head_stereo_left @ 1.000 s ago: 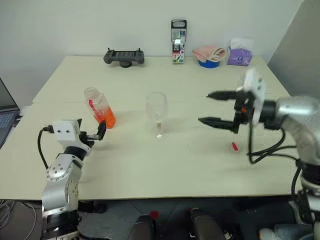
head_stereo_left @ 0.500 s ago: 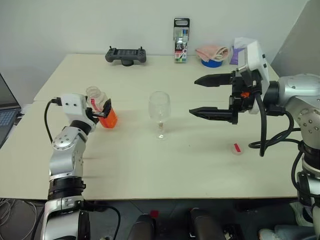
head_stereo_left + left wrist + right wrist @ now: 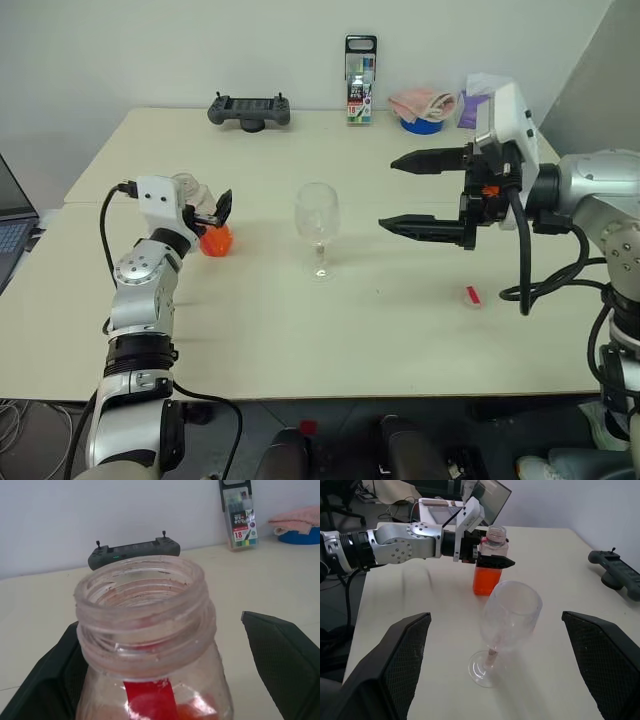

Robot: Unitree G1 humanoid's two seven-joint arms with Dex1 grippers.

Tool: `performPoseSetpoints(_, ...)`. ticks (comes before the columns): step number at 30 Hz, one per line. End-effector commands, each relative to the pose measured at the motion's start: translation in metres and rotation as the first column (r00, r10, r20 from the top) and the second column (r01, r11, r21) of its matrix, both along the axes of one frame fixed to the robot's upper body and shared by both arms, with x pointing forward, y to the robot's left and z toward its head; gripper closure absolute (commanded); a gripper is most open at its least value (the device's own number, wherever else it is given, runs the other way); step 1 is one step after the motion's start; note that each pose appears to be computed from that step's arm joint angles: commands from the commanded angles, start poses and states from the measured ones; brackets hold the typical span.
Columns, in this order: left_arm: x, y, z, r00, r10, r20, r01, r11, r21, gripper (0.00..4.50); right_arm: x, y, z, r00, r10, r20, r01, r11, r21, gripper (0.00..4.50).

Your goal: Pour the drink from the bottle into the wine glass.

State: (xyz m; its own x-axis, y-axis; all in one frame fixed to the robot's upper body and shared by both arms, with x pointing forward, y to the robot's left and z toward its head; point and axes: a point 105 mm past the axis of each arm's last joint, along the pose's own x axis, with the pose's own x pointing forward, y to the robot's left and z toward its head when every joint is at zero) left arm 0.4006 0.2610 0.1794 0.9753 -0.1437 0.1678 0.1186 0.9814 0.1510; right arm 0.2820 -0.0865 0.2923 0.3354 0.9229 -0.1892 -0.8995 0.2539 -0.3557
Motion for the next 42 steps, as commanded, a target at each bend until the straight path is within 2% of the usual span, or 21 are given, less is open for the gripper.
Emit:
performPoseSetpoints(1, 0.0, 0.001, 0.015, 0.999, -0.006, 0.05, 0.005, 1.0, 0.025, 0.56, -0.006, -0.002, 0.007, 0.999, -0.015, 0.037, 0.015, 1.0, 0.009, 0.0)
performPoseSetpoints(7, 0.006, -0.003, 0.028, 0.996, -0.047, 0.069, 0.044, 0.998, 0.05, 2.35, 0.0, -0.009, 0.007, 0.988, -0.134, 0.075, 0.127, 0.988, 0.09, 0.0)
performPoseSetpoints(9, 0.009, -0.01, 0.038, 0.992, -0.096, 0.081, 0.088, 0.992, 0.093, 2.37, 0.001, -0.013, 0.005, 0.979, -0.19, 0.067, 0.178, 0.972, 0.155, 0.0)
performPoseSetpoints(11, 0.01, -0.024, 0.051, 0.979, -0.179, 0.094, 0.157, 0.967, 0.203, 2.37, 0.0, -0.019, -0.001, 0.965, -0.255, 0.067, 0.237, 0.949, 0.21, 0.0)
performPoseSetpoints(14, 0.01, -0.052, 0.071, 0.941, -0.319, 0.113, 0.253, 0.885, 0.391, 2.37, -0.011, -0.02, -0.022, 0.95, -0.308, 0.049, 0.288, 0.927, 0.242, 0.0)
performPoseSetpoints(18, 0.012, -0.073, 0.087, 0.897, -0.418, 0.146, 0.299, 0.815, 0.496, 2.37, -0.022, -0.012, -0.041, 0.948, -0.316, 0.031, 0.3, 0.924, 0.237, 0.0)
performPoseSetpoints(23, 0.013, -0.095, 0.091, 0.844, -0.517, 0.141, 0.308, 0.683, 0.662, 2.37, -0.031, -0.004, -0.044, 0.959, -0.283, 0.024, 0.268, 0.931, 0.249, 0.0)
performPoseSetpoints(26, 0.014, -0.105, 0.096, 0.819, -0.549, 0.166, 0.304, 0.661, 0.686, 2.37, -0.038, 0.0, -0.043, 0.967, -0.253, 0.018, 0.24, 0.935, 0.263, 0.0)
performPoseSetpoints(35, 0.008, -0.129, 0.096, 0.749, -0.645, 0.151, 0.243, 0.48, 0.843, 2.37, -0.04, -0.001, -0.05, 0.967, -0.254, 0.012, 0.245, 0.942, 0.229, 0.0)
performPoseSetpoints(42, 0.004, -0.136, 0.1, 0.722, -0.666, 0.189, 0.153, 0.42, 0.895, 2.37, -0.04, 0.0, -0.051, 0.964, -0.264, 0.017, 0.253, 0.94, 0.227, 0.0)
